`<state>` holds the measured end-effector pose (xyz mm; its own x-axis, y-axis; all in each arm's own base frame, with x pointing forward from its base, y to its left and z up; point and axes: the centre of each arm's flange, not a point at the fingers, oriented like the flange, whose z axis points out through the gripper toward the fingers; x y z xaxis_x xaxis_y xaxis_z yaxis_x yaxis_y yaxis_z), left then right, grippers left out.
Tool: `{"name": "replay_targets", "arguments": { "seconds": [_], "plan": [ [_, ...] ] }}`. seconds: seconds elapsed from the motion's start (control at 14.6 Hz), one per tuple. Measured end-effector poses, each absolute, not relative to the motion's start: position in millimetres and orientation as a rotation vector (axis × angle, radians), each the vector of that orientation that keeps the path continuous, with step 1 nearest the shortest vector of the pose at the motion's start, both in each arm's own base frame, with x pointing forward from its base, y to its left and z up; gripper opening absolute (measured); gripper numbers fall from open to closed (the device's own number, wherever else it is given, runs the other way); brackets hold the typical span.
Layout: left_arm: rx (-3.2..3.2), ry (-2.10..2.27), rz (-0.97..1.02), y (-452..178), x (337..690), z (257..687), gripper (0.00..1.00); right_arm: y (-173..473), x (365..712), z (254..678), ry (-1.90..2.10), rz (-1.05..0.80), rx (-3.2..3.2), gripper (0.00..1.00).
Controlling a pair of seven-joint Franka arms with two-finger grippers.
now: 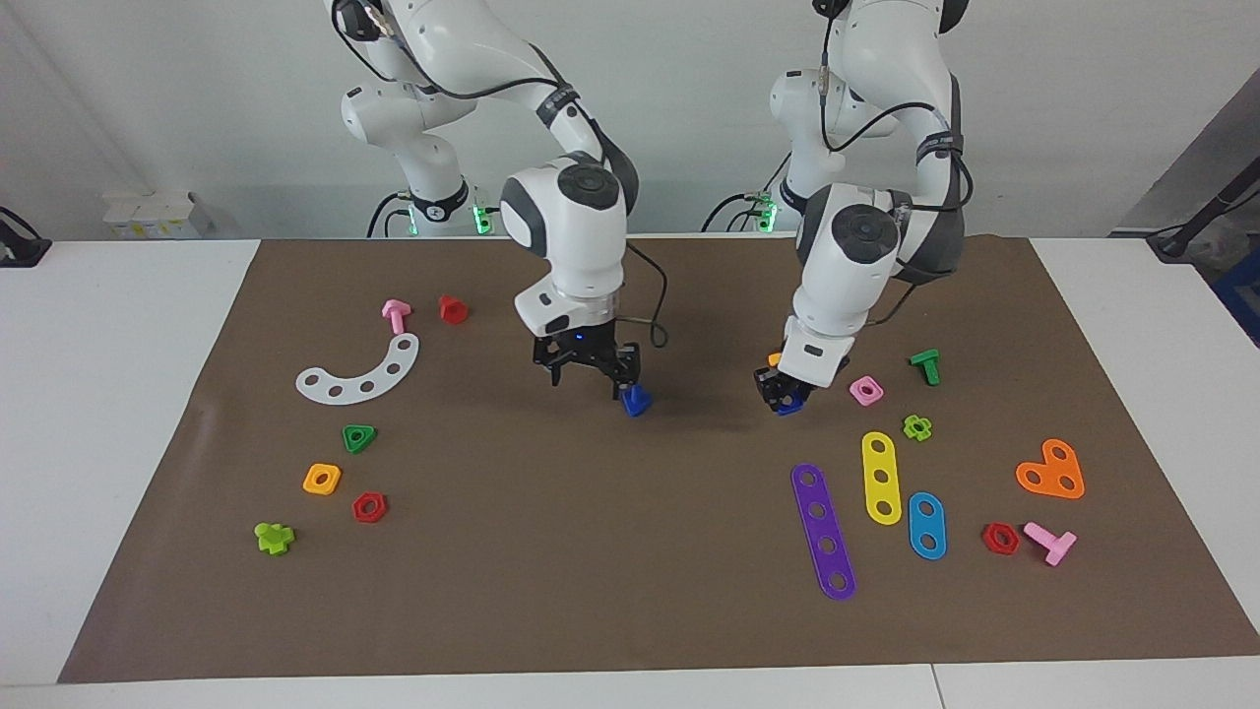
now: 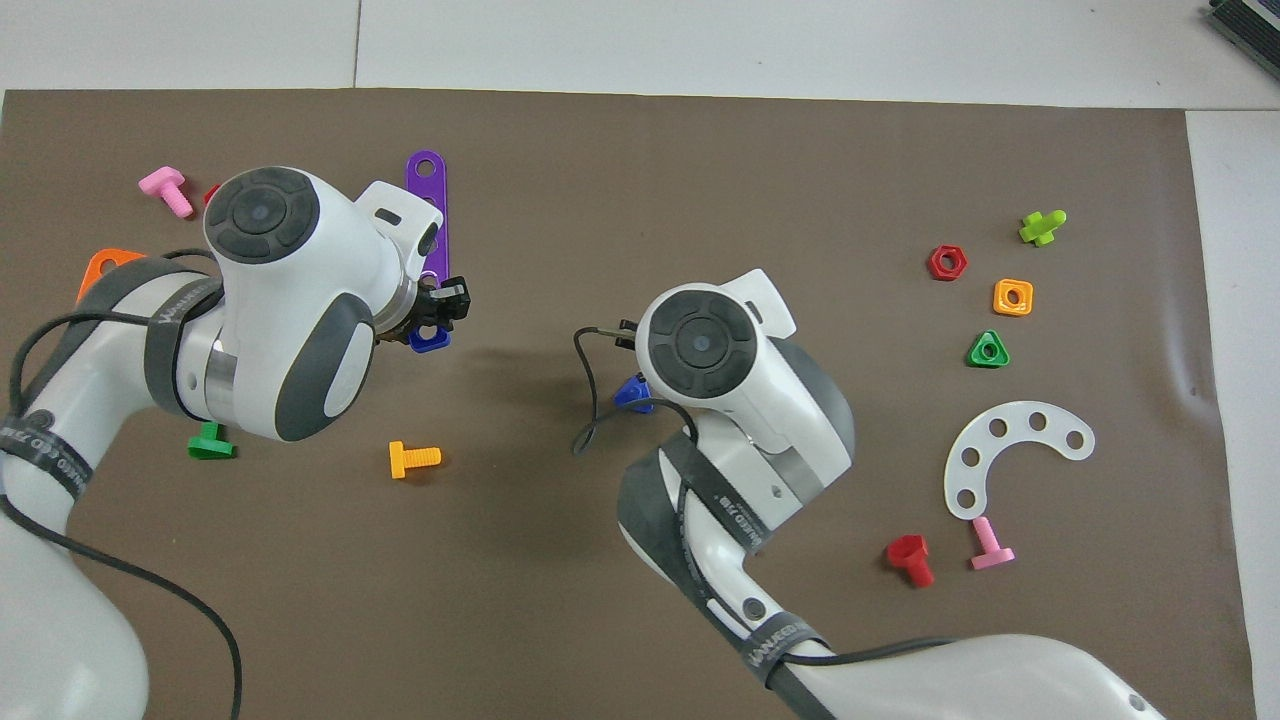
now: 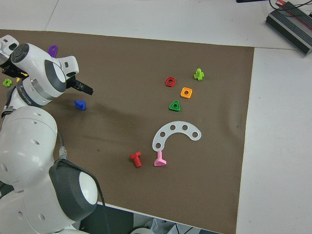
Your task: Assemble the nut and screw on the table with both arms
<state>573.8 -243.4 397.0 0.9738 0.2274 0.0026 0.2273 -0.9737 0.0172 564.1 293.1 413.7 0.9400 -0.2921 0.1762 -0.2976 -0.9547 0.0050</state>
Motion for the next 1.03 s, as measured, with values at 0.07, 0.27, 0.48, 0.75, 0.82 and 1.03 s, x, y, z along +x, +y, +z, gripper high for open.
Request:
{"name": "replay_targets", "arguments": {
  "seconds": [0.07, 0.27, 0.48, 0.75, 0.82, 1.03],
  "plan": [
    [3.1, 0.357, 0.016, -259.6, 567.7, 397.2, 0.46, 269.5, 563.5, 424.2, -0.477, 0.279, 3.059, 1.0],
    [3.063, 0.406, 0.057, -323.8, 541.1, 394.9, 0.46, 201.1, 559.2, 447.9, -0.461, 0.268, 3.066, 1.0],
    [3.002, 0.443, 0.057, -374.5, 519.8, 378.2, 0.46, 118.5, 558.3, 478.2, -0.439, 0.188, 3.097, 1.0],
    [2.963, 0.451, 0.043, -405.5, 505.1, 362.9, 0.46, 36.7, 556.5, 524.7, -0.443, 0.207, 3.096, 1.0],
    [2.964, 0.453, 0.036, -410.4, 501.6, 359.8, 0.46, 32.4, 556.7, 537.2, -0.451, 0.213, 3.094, 1.0],
    [2.969, 0.454, 0.024, -419.3, 495.2, 351.9, 0.46, 26.8, 558.6, 574.6, -0.448, 0.23, 3.093, 1.0]
  ]
}}
